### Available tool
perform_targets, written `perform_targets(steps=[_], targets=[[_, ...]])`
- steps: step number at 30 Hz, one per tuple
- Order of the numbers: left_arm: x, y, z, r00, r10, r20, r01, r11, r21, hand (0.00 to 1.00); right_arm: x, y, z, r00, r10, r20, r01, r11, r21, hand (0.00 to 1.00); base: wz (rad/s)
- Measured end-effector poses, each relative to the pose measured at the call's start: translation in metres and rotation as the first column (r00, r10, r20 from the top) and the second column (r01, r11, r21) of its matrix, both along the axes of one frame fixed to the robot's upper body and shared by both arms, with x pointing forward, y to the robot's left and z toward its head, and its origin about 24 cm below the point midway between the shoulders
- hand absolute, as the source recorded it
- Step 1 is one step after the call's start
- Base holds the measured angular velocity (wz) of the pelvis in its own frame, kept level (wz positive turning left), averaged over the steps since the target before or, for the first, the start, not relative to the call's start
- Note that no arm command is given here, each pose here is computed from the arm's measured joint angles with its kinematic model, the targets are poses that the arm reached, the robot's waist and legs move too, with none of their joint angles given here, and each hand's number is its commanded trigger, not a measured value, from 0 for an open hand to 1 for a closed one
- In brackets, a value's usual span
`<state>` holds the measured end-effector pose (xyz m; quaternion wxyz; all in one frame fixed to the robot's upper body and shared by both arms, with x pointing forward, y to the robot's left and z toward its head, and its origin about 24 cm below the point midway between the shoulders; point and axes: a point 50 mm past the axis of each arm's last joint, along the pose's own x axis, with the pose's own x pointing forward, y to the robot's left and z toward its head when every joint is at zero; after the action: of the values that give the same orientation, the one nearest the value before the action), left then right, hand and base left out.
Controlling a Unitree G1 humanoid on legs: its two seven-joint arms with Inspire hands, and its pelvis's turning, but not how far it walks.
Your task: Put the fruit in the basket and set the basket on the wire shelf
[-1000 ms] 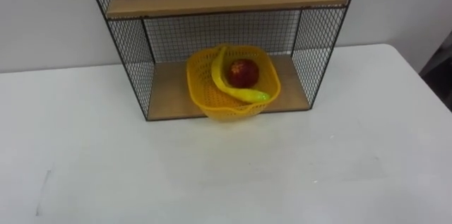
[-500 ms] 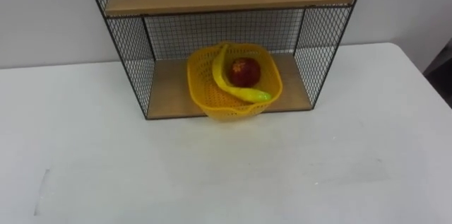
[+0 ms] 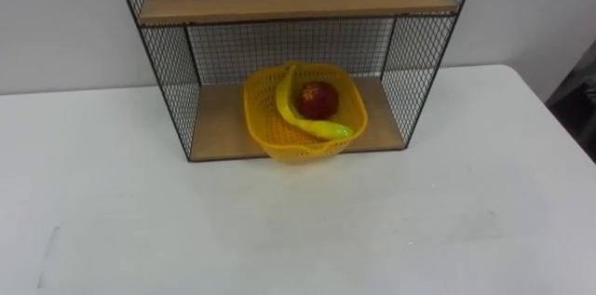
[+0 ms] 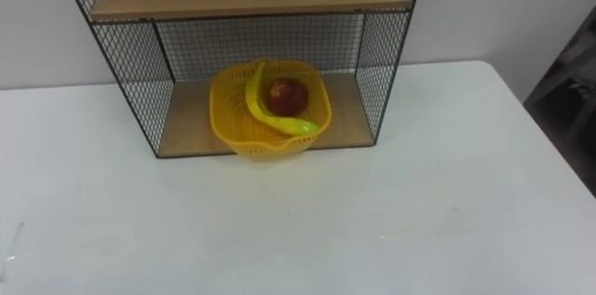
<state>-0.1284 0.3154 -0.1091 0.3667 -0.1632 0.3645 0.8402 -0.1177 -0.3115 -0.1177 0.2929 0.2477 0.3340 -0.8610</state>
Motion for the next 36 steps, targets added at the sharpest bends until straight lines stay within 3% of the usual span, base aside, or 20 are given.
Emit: perform_targets(steps=[2, 4, 6, 8, 10, 14, 16, 18, 21, 25, 36], targets=[[0.009, -0.01, -0.011, 0.984, -0.177, -0.023, 0.173, 0.978, -0.116, 0.0, 0.008, 0.013, -0.01, 0.996, 0.087, 0.003, -0.087, 0.992, 0.09, 0.0, 0.08], [0.024, -0.019, -0.021, 0.909, -0.417, -0.011, 0.402, 0.883, -0.244, 0.0, 0.023, 0.023, -0.02, 0.97, 0.242, 0.023, -0.242, 0.951, 0.193, 0.0, 0.04], [0.035, -0.022, -0.026, 0.828, -0.56, 0.019, 0.538, 0.785, -0.307, 0.0, 0.039, 0.027, -0.027, 0.925, 0.374, 0.06, -0.377, 0.892, 0.251, 0.0, 0.06], [0.048, -0.025, -0.031, 0.74, -0.67, 0.056, 0.643, 0.68, -0.352, 0.0, 0.05, 0.028, -0.03, 0.832, 0.548, 0.086, -0.545, 0.78, 0.308, 0.0, -0.04], [0.059, -0.031, -0.037, 0.596, -0.799, 0.085, 0.745, 0.51, -0.43, 0.0, 0.067, 0.03, -0.035, 0.649, 0.75, 0.123, -0.729, 0.568, 0.381, 0.0, -0.09], [0.073, -0.042, -0.043, 0.433, -0.892, 0.129, 0.803, 0.317, -0.504, 0.0, 0.079, 0.035, -0.039, 0.417, 0.889, 0.187, -0.84, 0.298, 0.454, 0.0, 0.0], [0.082, -0.048, -0.047, 0.309, -0.939, 0.15, 0.816, 0.181, -0.549, 0.0, 0.089, 0.038, -0.042, 0.245, 0.943, 0.225, -0.865, 0.108, 0.489, 0.0, 0.0], [0.087, -0.052, -0.048, 0.246, -0.956, 0.157, 0.815, 0.116, -0.568, 0.0, 0.092, 0.041, -0.043, 0.157, 0.954, 0.254, -0.86, 0.005, 0.51, 0.0, 0.0], [0.1, -0.054, -0.05, 0.193, -0.967, 0.167, 0.821, 0.066, -0.567, 0.0, 0.098, 0.046, -0.045, 0.08, 0.953, 0.291, -0.846, -0.089, 0.525, 0.0, 0.0], [0.124, -0.057, -0.051, 0.09, -0.98, 0.177, 0.845, -0.019, -0.535, 0.0, 0.105, 0.051, -0.047, 0.063, 0.946, 0.317, -0.85, -0.115, 0.514, 0.0, 0.0], [0.125, -0.06, -0.053, 0.051, -0.972, 0.231, 0.833, -0.086, -0.546, 0.0, 0.109, 0.055, -0.049, -0.052, 0.916, 0.399, -0.808, -0.273, 0.522, 0.0, 0.0]])
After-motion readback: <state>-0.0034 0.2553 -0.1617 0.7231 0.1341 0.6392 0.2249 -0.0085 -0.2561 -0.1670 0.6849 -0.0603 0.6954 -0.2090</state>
